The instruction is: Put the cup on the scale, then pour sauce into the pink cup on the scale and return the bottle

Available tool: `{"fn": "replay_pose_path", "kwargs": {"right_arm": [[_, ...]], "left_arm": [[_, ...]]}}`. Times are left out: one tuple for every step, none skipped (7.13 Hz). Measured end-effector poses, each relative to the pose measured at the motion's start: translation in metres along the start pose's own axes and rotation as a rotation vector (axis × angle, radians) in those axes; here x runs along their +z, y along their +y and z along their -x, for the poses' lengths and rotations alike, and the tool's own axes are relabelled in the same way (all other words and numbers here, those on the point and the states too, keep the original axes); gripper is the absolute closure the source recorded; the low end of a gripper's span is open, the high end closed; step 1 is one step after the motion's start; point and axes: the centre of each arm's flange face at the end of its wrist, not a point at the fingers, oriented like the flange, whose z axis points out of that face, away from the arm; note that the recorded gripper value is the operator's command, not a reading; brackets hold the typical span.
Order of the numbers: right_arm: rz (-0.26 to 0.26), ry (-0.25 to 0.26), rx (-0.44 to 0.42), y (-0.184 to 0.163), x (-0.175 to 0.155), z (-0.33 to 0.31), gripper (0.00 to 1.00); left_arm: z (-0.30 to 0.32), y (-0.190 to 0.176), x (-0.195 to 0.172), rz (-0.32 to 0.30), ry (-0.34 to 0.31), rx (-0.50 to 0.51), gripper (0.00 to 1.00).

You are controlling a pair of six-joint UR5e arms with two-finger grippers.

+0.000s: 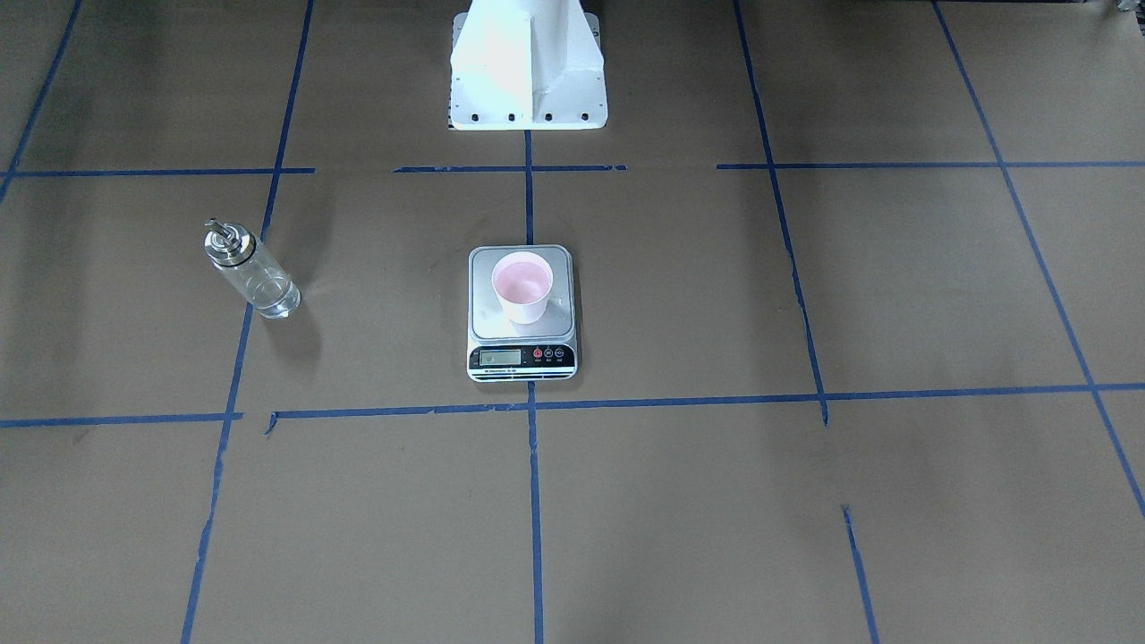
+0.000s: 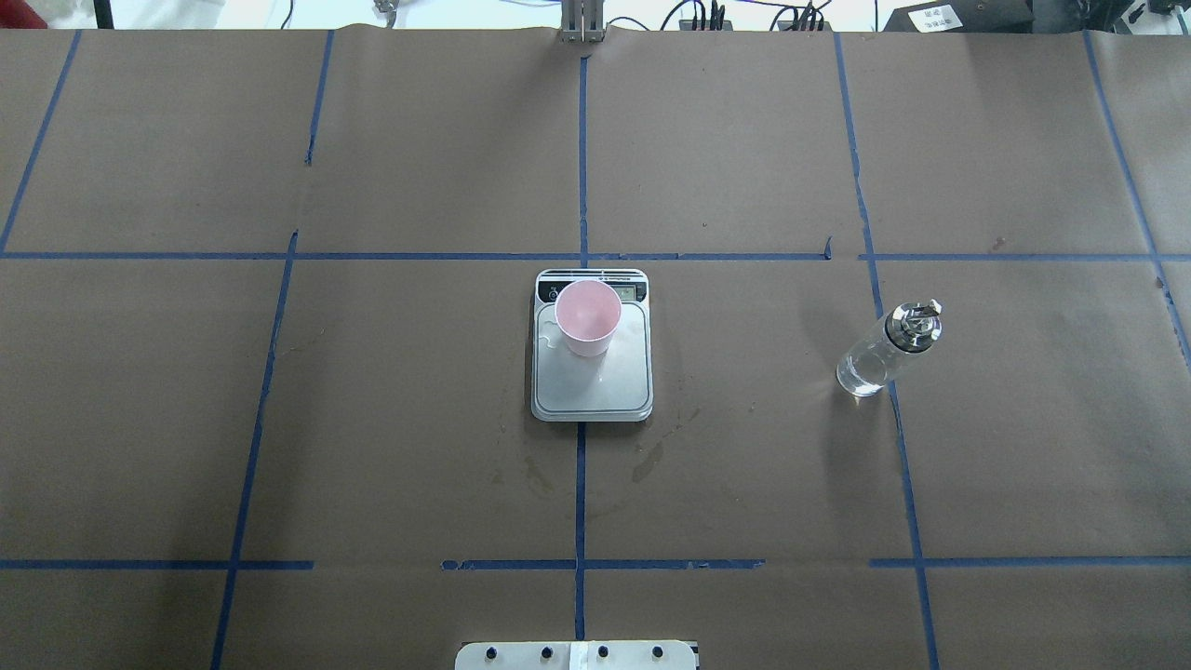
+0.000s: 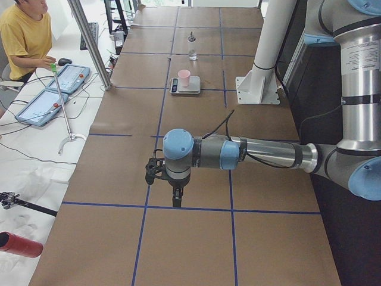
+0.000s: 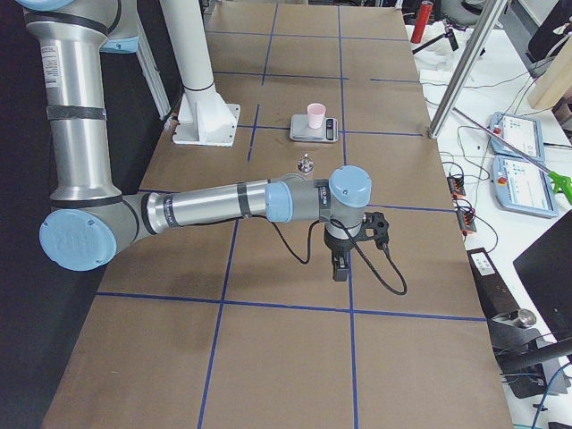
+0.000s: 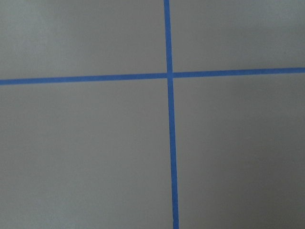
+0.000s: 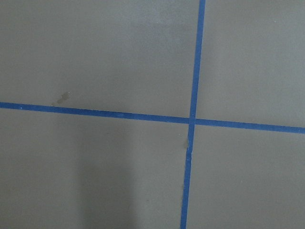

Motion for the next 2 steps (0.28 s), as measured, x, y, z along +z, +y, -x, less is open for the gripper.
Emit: {"fn": "replay_pose_path", "kwargs": {"right_arm": [[0.001, 0.0, 0.001, 0.0003, 0.0008, -0.0007, 0.0], [0.003, 0.0, 0.002, 0.0005, 0.0015, -0.0014, 0.0]], "left_arm": [[-0.0022, -0.0002, -0.0021, -0.003, 0.0, 0.003, 0.0], [-0.004, -0.0007, -0.0036, -0.006, 0.0, 0.008, 0.0]]}}
